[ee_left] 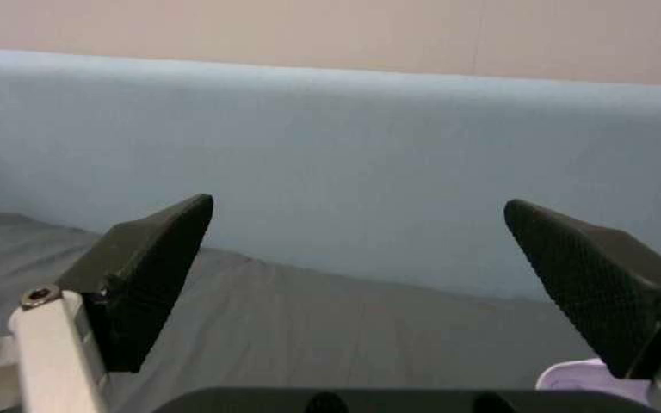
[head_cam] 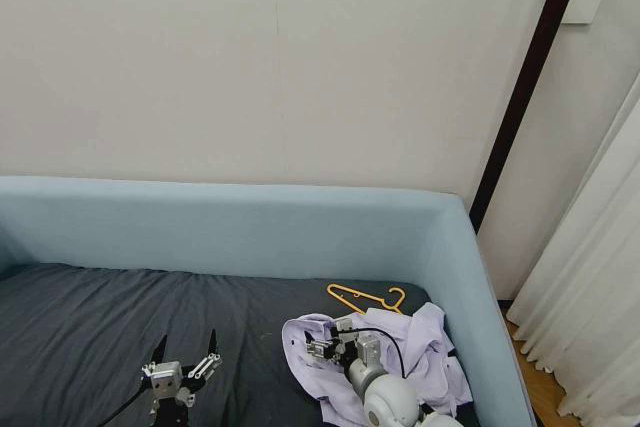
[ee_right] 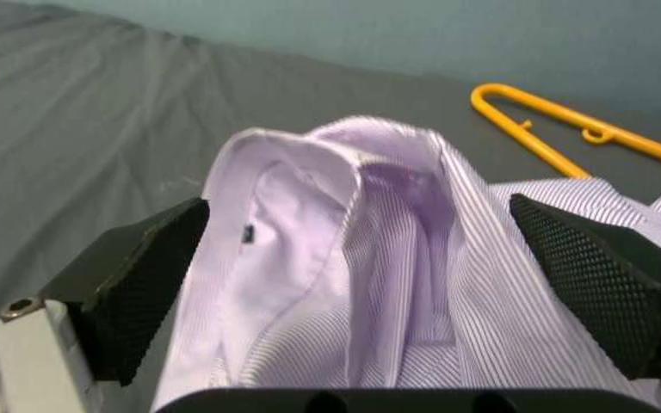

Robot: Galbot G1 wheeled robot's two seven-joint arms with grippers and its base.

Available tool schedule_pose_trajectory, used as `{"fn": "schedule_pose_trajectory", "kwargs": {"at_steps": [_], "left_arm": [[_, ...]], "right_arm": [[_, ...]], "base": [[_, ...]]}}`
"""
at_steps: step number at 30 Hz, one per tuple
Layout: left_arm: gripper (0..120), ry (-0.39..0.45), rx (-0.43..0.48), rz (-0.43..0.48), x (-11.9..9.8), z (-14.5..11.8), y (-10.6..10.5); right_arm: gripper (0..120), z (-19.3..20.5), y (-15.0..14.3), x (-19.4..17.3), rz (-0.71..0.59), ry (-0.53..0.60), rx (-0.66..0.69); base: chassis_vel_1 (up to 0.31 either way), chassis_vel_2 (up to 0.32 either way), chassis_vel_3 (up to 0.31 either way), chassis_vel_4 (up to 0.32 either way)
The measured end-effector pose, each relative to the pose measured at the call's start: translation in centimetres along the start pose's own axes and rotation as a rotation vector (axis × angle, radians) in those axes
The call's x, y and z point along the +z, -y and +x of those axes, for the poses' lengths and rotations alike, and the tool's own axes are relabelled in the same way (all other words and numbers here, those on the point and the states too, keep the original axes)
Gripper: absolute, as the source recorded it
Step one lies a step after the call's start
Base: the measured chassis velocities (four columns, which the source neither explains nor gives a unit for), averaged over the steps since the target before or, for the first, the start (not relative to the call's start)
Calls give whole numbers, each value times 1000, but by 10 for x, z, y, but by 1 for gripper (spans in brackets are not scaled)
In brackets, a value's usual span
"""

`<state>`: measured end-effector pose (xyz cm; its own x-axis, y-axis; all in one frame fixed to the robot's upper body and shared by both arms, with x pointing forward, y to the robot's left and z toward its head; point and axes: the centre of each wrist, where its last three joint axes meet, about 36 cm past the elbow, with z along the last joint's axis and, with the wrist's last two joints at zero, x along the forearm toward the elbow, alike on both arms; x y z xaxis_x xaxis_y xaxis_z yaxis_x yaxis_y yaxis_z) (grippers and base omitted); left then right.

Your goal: Pick up the clothes from the sofa and hang them on the clothes hanger.

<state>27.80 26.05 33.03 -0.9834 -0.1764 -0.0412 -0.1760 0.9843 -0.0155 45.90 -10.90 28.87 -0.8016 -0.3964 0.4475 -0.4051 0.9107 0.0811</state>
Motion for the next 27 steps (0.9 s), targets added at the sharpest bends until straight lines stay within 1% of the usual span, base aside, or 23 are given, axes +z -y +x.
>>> {"fn": "schedule_pose_trajectory", "kwargs": {"at_steps": [5,8,9,12,13,16,18,19,21,23,25,27], "left_arm": [[100,3,-12,-1,0,1,-1],[100,5,-16,0,1,1,0],[100,5,-16,0,1,1,0],[100,8,-18,-1,3,0,0],[100,9,-17,-3,3,0,0],[100,11,-16,-6,4,-2,-1],[100,11,-16,-6,4,-2,-1],[100,11,-16,-6,4,-2,-1],[100,12,-15,-5,5,-3,-1],[100,12,-13,-4,6,-3,0],[100,12,-13,-4,7,-3,0],[100,13,-12,-3,7,-4,1]], "right_arm": [[99,-10,-2,10,4,2,-3],[86,-12,-14,17,-12,7,-20],[86,-12,-14,17,-12,7,-20],[74,-8,-27,20,-6,14,-37],[73,-5,-32,18,-7,22,-32],[75,-2,-37,13,20,35,-4],[84,-1,-36,10,62,55,28],[84,-1,-36,10,62,55,28],[93,2,-34,6,90,78,58],[97,11,-38,5,83,94,43],[97,14,-40,6,77,101,28],[97,21,-46,12,64,121,-38]], "base": [[0,0,0,0],[0,0,0,0],[0,0,0,0],[0,0,0,0],[0,0,0,0],[0,0,0,0],[0,0,0,0],[0,0,0,0],[0,0,0,0],[0,0,0,0],[0,0,0,0],[0,0,0,0]]}}
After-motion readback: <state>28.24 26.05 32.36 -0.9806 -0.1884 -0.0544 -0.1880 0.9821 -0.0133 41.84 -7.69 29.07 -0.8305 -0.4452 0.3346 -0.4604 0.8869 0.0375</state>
